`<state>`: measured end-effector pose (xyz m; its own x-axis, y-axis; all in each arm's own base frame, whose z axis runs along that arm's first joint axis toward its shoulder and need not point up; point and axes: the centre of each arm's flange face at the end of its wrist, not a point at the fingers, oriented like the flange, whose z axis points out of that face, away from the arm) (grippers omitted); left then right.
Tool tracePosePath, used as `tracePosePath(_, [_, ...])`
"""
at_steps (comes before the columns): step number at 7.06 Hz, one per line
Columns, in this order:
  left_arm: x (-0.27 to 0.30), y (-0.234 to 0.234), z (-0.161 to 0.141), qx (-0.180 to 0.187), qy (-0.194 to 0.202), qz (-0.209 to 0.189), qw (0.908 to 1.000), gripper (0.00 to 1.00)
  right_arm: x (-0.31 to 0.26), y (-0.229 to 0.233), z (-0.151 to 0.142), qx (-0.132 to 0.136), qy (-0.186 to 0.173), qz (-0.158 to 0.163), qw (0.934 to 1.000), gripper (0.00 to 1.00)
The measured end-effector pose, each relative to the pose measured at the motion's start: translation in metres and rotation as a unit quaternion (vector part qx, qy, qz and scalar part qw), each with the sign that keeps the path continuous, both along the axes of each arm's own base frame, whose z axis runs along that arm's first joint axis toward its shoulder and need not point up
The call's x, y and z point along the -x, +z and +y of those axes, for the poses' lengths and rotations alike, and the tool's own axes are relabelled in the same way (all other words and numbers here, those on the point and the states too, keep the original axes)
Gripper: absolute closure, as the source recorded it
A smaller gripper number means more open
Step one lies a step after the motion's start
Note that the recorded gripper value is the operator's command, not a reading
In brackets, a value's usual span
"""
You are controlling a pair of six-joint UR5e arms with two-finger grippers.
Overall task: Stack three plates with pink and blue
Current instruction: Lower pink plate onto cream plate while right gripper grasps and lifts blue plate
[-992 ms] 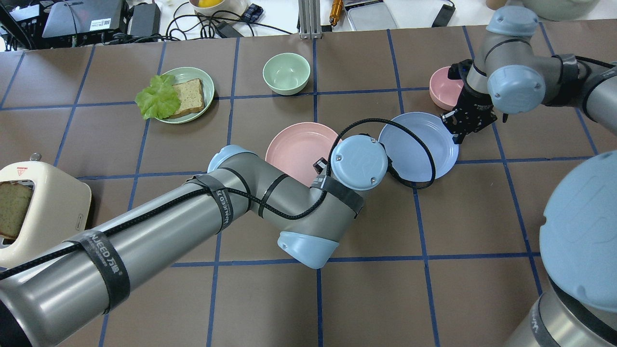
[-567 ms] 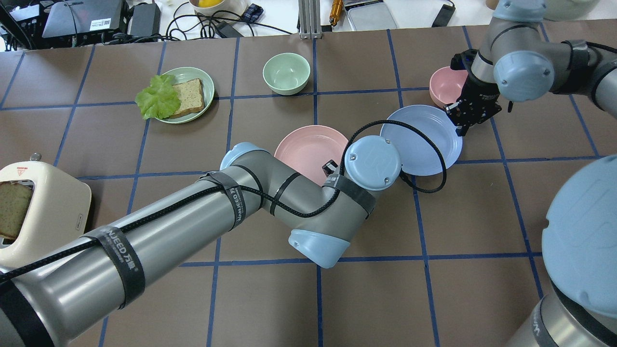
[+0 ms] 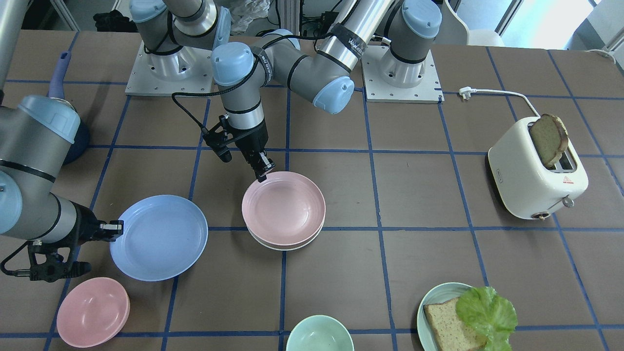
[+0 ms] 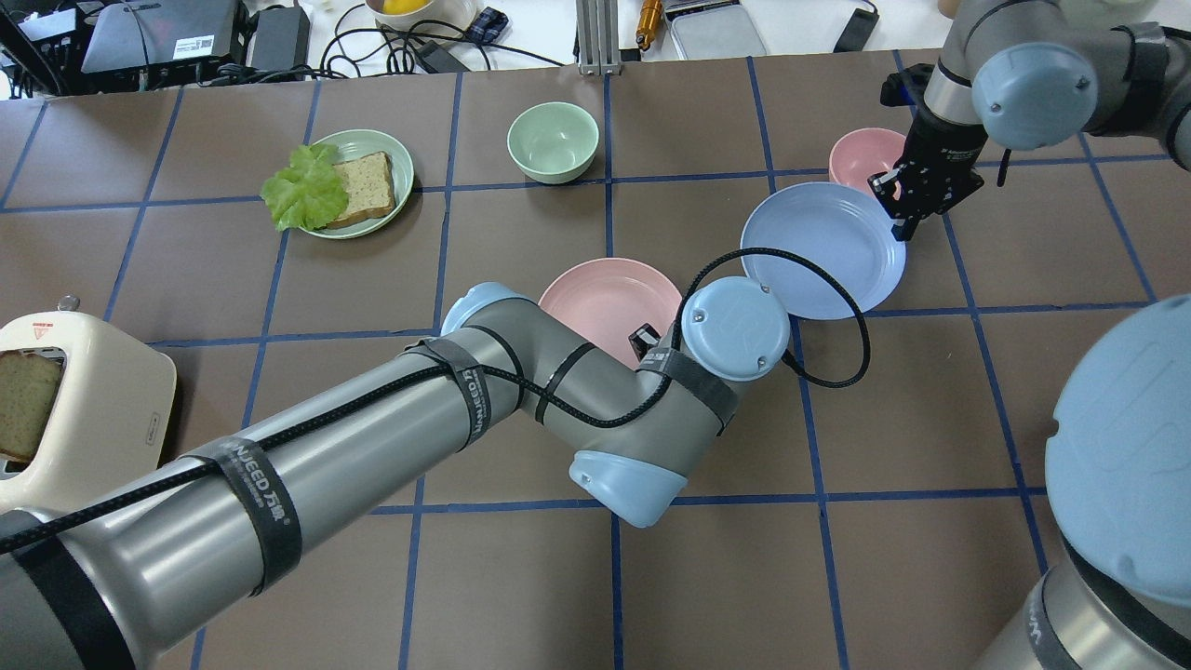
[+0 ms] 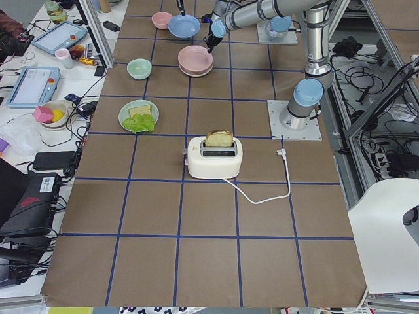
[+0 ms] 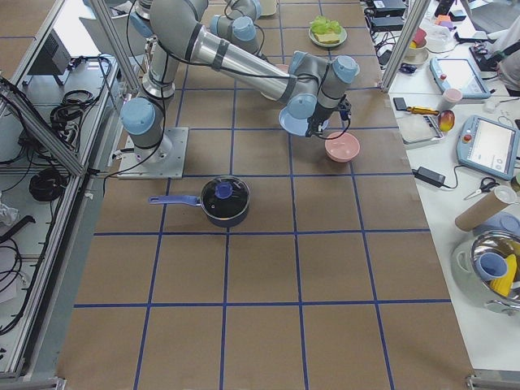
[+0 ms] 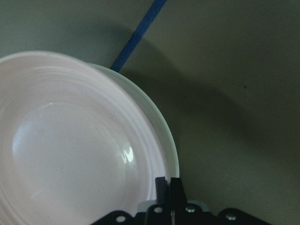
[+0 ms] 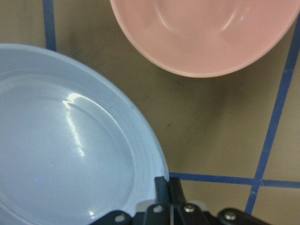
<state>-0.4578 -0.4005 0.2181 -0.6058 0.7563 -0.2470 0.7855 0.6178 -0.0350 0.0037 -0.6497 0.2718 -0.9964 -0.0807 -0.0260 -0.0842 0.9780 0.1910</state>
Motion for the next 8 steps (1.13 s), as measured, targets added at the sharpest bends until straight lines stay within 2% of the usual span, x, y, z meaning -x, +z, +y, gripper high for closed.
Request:
tracePosePath(3, [0.001,-0.004,0.001,-0.006,0.005,-0.001,1.0000,1.00,-0.001,0.000,-0.001,0.000,-0.002,-0.002,1.0000,1.00])
tracePosePath(4, [0.002,-0.004,0.000,-0.006,0.005,0.000,1.0000,0.79,-0.001,0.000,-0.001,0.000,-0.002,-0.002,1.0000,1.00])
tracePosePath(5, [0.004,-0.004,-0.002,-0.005,0.006,0.001,1.0000,0.12,-0.001,0.000,-0.001,-0.001,-0.002,-0.002,1.0000,1.00])
tracePosePath(6, [0.007,-0.003,-0.006,-0.003,0.006,0.003,1.0000,0.00,-0.001,0.000,-0.001,-0.001,-0.002,-0.002,1.0000,1.00])
tracePosePath(8, [0.013,0.007,-0.013,0.006,0.005,0.009,0.9999,0.00,-0.002,0.001,-0.001,0.000,-0.001,-0.003,1.0000,1.00])
